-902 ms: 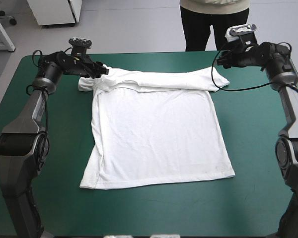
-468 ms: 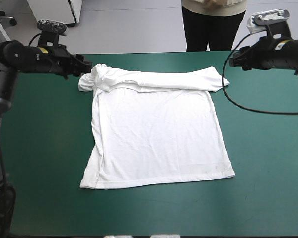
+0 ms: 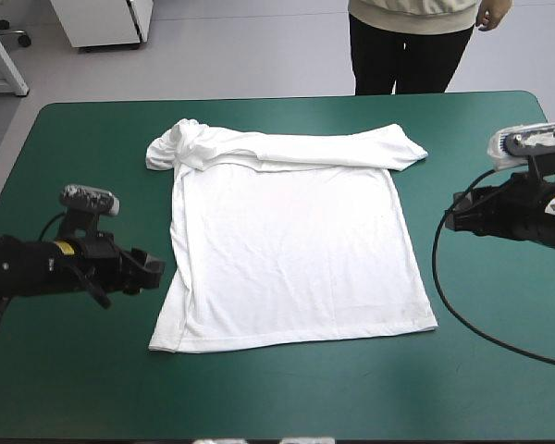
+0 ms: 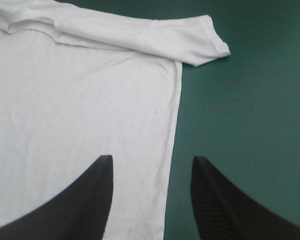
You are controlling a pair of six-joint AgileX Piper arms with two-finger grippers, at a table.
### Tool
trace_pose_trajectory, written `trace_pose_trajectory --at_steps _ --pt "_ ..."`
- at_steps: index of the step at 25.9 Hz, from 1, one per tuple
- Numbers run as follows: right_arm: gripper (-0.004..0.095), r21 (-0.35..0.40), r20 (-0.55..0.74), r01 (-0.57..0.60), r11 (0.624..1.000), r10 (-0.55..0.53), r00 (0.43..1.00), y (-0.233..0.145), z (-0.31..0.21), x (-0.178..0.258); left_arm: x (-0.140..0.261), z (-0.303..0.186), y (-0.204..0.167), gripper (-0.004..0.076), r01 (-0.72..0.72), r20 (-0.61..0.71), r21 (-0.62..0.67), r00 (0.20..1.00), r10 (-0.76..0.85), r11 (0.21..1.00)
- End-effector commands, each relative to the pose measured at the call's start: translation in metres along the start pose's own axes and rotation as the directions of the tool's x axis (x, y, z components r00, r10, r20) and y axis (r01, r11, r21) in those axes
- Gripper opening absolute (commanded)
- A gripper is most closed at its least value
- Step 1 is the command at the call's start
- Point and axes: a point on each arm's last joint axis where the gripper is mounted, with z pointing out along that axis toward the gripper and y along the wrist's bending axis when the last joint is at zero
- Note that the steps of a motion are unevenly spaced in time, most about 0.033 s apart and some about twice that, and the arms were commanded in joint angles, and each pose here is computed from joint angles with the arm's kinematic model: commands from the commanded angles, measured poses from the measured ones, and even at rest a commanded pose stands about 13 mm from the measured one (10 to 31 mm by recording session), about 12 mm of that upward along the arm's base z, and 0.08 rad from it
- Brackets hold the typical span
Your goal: Fold the cloth
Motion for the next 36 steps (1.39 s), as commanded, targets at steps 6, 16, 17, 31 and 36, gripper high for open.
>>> trace_pose_trajectory --at_steps 6,16,17,31,36 --pt "0.0451 -0.024 -0.01 -0.025 0.999 0.025 1.0 0.001 0.004 0.017 0.051 0.03 0.003 0.042 0.075 -0.043 0.006 0.996 -0.075 0.997" --pt "0.0449 -0.02 -0.146 -0.057 0.998 0.053 0.988 -0.006 0.041 0.055 0.094 0.075 0.019 0.042 0.15 -0.083 -0.063 0.984 -0.155 0.987" --pt "0.0449 -0.018 -0.15 -0.061 0.998 0.057 0.987 -0.007 0.044 0.058 0.094 0.077 0.021 0.042 0.153 -0.072 -0.07 0.985 -0.158 0.986" --pt "0.0448 -0.021 -0.201 -0.059 0.998 0.054 0.978 -0.009 0.057 0.074 0.099 0.122 0.034 0.0299 0.141 -0.278 -0.019 0.95 -0.141 0.99" --pt "0.0449 -0.069 -0.393 -0.072 0.995 0.04 0.919 -0.008 0.074 0.096 0.1 0.121 0.034 -0.0006 0.108 -0.295 -0.012 0.949 -0.107 0.994"
